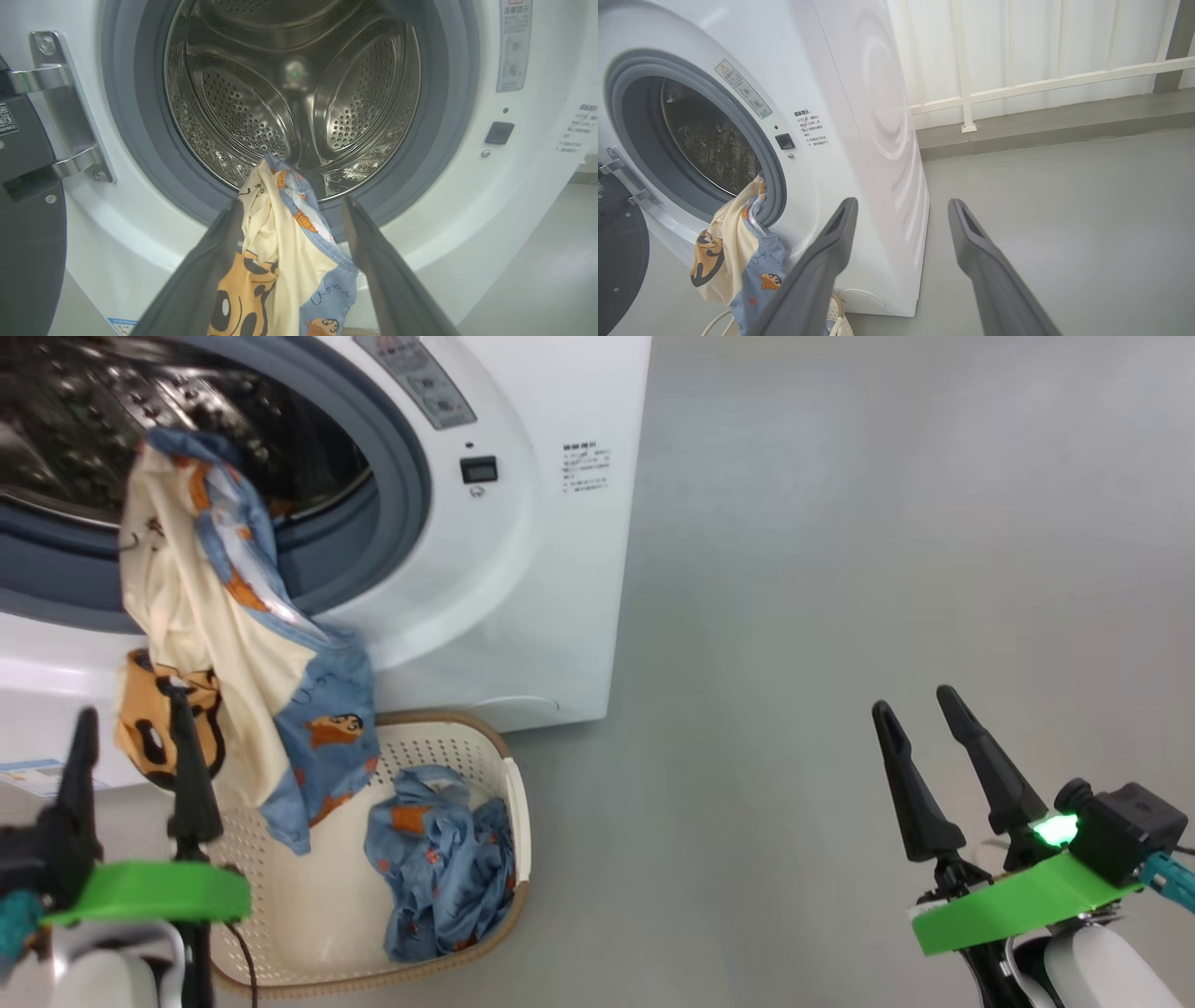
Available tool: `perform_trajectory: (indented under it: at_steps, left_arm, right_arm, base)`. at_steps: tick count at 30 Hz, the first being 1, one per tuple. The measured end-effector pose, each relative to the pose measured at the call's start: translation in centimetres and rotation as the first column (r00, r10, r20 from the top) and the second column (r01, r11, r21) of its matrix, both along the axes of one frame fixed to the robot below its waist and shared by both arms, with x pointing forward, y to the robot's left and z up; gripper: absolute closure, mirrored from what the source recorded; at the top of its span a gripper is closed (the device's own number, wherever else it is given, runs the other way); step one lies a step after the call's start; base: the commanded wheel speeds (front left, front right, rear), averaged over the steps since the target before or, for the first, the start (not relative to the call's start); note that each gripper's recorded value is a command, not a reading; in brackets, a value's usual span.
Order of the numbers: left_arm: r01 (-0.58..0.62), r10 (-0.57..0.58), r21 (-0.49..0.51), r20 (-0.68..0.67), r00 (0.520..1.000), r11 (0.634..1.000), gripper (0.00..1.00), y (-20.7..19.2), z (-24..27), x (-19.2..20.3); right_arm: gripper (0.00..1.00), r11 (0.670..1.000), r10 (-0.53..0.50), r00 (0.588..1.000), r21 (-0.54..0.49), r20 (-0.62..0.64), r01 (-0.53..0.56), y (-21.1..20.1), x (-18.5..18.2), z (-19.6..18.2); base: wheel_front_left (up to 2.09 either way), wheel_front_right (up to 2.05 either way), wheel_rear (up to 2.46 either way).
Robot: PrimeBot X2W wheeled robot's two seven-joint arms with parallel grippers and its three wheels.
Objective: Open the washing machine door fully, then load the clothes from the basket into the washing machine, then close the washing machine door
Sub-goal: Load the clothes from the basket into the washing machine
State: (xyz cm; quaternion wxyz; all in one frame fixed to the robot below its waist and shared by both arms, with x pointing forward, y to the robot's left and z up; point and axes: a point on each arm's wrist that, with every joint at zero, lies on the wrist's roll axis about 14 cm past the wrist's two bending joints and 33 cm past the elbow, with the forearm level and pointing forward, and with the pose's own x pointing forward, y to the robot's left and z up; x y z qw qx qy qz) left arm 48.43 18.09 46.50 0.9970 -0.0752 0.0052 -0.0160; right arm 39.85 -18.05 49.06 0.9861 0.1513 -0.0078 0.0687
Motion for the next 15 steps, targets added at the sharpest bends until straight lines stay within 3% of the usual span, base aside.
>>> perform_trajectory:
  at_steps: [15]
  left_arm:
    - [-0.075,0.075,0.022,0.0,0.997,0.997,0.0,2.9,0.6,-6.6]
  right_arm:
    - [0.0,1.0,-0.009,1.0,-0.006,0.016,0.009,-0.6,-2.5,0.8]
  base:
    - [0.0,0.0,0.0]
